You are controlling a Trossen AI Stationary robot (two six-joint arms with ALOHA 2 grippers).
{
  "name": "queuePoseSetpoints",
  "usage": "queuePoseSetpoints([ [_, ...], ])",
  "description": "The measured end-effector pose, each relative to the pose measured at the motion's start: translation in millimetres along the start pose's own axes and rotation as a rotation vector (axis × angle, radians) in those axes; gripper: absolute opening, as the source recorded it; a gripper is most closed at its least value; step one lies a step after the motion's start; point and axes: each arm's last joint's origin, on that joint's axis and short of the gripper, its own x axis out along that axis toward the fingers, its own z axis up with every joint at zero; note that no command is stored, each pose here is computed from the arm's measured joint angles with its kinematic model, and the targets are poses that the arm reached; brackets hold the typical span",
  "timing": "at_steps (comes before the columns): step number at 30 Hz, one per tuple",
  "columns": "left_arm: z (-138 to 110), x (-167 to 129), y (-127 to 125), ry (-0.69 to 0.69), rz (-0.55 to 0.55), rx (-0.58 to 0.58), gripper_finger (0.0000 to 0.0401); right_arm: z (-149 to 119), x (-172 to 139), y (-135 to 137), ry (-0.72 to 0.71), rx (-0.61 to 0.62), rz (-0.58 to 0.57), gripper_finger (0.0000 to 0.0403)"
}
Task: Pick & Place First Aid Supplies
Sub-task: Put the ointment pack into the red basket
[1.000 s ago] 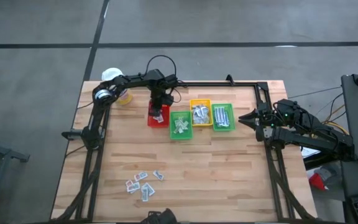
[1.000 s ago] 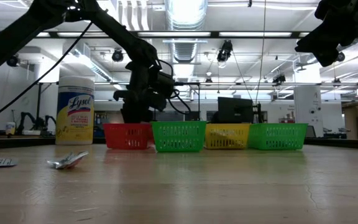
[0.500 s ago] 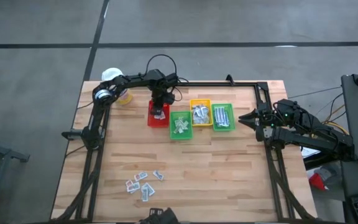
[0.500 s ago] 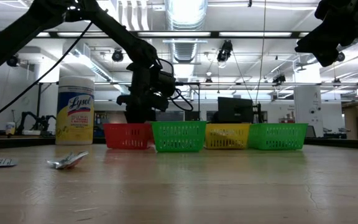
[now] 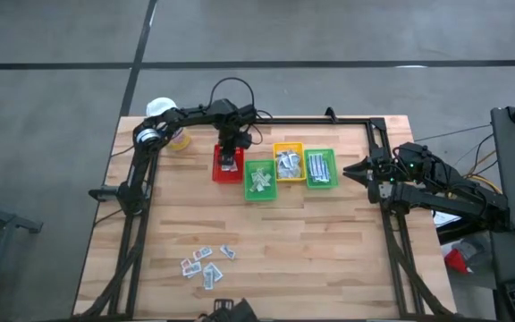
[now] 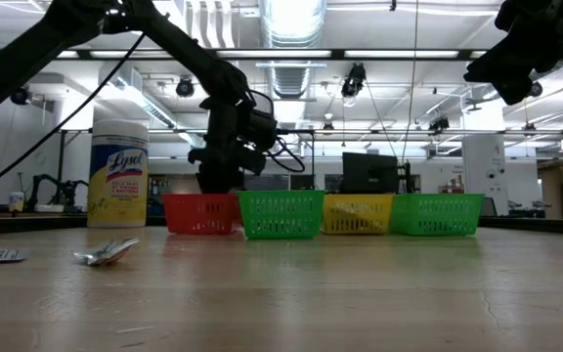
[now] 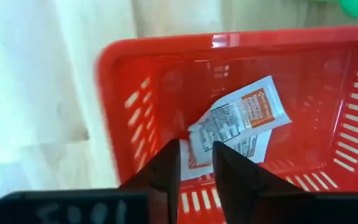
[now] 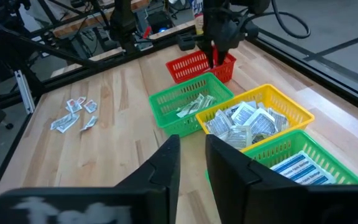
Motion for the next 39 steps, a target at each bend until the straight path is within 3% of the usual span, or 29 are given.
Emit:
queuePoseSetpoints([
  [8, -2, -34, -5, 0.080, -0.023, -0.132, 0.0109, 0, 0, 0, 0.000, 0.000, 0.000, 0.0072],
  [14, -8, -57, -18, 0.187, -0.087, -0.333, 0.0110, 0, 0, 0, 0.000, 0.000, 0.000, 0.0082],
  [17, -6, -62, -24, 0.156, -0.098, -0.449, 0.0110, 0, 0, 0, 0.000, 0.000, 0.001, 0.0085],
  [20, -6, -71, -37, 0.118, -0.184, -0.520, 0.0110, 0, 0, 0, 0.000, 0.000, 0.000, 0.0087],
  [24, -4, -82, -57, 0.079, -0.263, -0.591, 0.0110, 0, 0, 0, 0.000, 0.000, 0.001, 0.0082],
  [32, -3, -100, -115, 0.066, -0.241, -0.591, 0.0110, 0, 0, 0, 0.000, 0.000, 0.000, 0.0068],
  [39, -9, -93, -174, 0.043, -0.216, -0.618, 0.0110, 0, 0, 0, 0.001, 0.000, 0.001, 0.0075],
])
